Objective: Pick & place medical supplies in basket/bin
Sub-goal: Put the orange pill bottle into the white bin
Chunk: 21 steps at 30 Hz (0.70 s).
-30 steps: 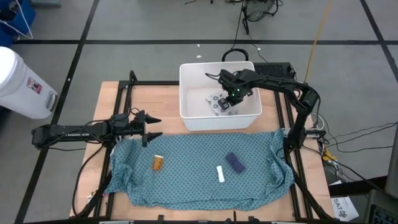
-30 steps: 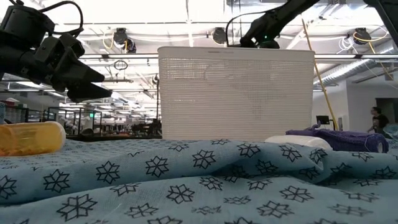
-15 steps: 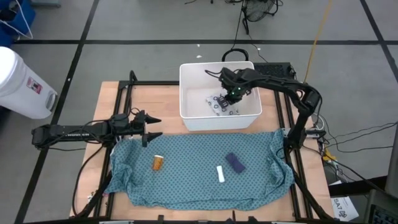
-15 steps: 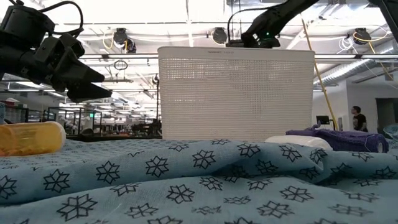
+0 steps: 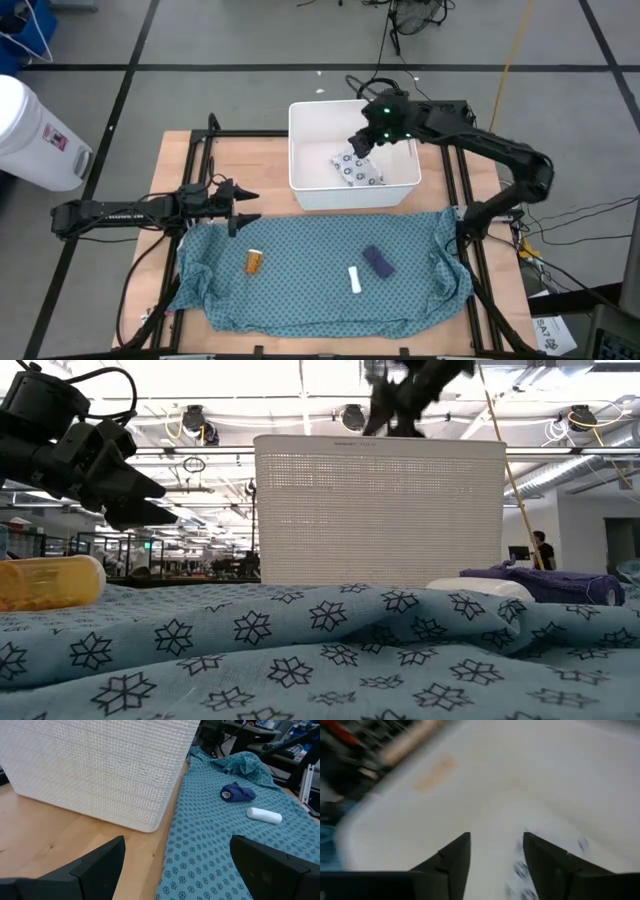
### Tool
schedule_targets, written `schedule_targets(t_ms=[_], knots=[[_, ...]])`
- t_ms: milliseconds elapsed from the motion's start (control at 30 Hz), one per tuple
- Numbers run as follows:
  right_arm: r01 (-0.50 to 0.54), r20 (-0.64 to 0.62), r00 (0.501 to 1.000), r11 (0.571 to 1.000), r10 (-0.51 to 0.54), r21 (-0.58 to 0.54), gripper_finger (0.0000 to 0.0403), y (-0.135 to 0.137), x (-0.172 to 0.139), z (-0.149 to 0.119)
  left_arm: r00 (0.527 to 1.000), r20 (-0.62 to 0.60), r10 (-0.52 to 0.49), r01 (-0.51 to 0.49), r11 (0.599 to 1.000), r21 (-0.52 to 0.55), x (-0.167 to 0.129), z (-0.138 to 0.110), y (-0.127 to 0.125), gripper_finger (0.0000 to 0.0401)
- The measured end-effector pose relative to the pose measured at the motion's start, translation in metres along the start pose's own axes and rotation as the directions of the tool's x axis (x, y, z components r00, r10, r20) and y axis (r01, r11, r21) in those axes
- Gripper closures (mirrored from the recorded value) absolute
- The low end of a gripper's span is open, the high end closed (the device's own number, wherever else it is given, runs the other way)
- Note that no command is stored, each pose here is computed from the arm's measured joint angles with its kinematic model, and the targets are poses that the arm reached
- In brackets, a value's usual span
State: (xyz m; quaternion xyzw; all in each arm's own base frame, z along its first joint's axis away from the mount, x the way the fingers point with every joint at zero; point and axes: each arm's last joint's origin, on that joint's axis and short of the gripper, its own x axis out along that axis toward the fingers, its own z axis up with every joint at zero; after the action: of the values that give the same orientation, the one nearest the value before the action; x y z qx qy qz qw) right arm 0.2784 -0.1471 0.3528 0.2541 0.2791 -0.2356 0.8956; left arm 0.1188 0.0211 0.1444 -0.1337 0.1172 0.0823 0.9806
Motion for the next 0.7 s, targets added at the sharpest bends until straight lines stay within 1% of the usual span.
schedule_targets(t_ms=[100, 200, 267, 367, 467, 567, 700], knots=[[-0.071, 0.112, 0.991, 0.995, 0.079, -0.077, 0.0205, 0.026, -0.026, 0.002, 1.000, -0.002, 0.000, 0.000, 1.000, -0.010, 0.000, 0.000, 0.000, 0.0041], [-0.093, 0.192, 0.974, 0.983, 0.123, -0.160, 0.0198, 0.052, -0.047, -0.003, 1.000, -0.003, 0.000, 0.000, 1.000, -0.027, 0.000, 0.000, 0.000, 0.0041], [-0.095, 0.229, 0.963, 0.972, 0.144, -0.213, 0.0198, 0.069, -0.057, -0.009, 1.000, -0.003, -0.001, 0.001, 0.999, -0.032, 0.000, 0.000, 0.000, 0.0041], [-0.095, 0.241, 0.956, 0.955, 0.167, -0.282, 0.0202, 0.091, -0.067, -0.021, 1.000, -0.002, -0.002, 0.001, 0.998, -0.061, 0.000, 0.000, 0.000, 0.0041], [-0.083, 0.225, 0.960, 0.934, 0.169, -0.348, 0.0205, 0.110, -0.066, -0.040, 1.000, -0.002, -0.002, 0.002, 0.997, -0.082, 0.000, 0.000, 0.000, 0.0041], [-0.078, 0.216, 0.960, 0.909, 0.180, -0.410, 0.0205, 0.125, -0.057, -0.065, 1.000, -0.005, -0.015, 0.015, 0.994, -0.110, 0.000, 0.000, 0.000, 0.0041], [-0.126, 0.233, 0.940, 0.886, 0.251, -0.446, 0.0206, 0.139, -0.038, -0.105, 0.995, -0.017, -0.099, 0.096, 0.985, -0.147, 0.000, 0.000, -0.003, 0.0041]])
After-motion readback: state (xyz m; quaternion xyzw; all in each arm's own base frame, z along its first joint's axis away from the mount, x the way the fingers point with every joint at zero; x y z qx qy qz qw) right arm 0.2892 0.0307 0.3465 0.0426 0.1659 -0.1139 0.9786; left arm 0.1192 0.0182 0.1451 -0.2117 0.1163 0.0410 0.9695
